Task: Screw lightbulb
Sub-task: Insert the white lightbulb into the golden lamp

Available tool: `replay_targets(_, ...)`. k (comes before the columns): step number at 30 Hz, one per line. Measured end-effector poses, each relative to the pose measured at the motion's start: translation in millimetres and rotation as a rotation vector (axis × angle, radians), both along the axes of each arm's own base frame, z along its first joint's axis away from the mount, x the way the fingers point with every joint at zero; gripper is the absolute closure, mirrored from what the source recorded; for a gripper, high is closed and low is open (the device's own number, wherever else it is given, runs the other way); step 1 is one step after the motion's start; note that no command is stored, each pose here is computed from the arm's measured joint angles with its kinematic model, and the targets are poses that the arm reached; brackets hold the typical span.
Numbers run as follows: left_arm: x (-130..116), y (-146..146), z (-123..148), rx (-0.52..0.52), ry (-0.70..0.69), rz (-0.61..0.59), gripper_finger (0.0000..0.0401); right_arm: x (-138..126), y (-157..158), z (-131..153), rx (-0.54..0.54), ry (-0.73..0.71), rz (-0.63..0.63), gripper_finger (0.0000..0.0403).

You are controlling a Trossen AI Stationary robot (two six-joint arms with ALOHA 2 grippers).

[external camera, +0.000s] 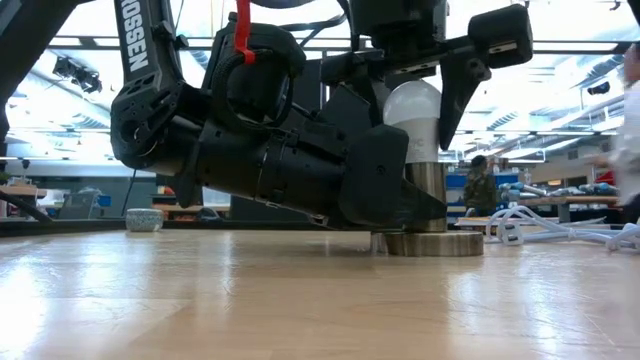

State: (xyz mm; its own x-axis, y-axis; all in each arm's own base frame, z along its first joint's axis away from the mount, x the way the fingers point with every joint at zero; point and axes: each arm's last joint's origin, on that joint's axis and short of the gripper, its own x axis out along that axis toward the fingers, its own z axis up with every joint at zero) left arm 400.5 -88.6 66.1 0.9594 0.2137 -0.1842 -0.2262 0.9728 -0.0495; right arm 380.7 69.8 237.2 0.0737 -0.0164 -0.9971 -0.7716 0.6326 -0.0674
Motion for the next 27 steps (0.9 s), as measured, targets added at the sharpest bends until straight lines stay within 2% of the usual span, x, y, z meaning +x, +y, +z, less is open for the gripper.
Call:
replay_targets(5,0.0,0.0,0.0,0.0,0.0,0.0,0.0208,0.3,0.2,-0.1,0.016,-0.003,-0.139,0.013)
replay_targets(18,-0.1,-0.4,-0.1,-0.016,-0.003,-0.002,0.0208,1.2,0.6,-0.3,0.066,-0.014,-0.642,0.0123)
replay_targets(27,-0.2,-0.6,-0.3,-0.017,-0.002,-0.006,0.0208,1.4,0.8,-0.6,0.111,-0.015,-1.168,0.0122)
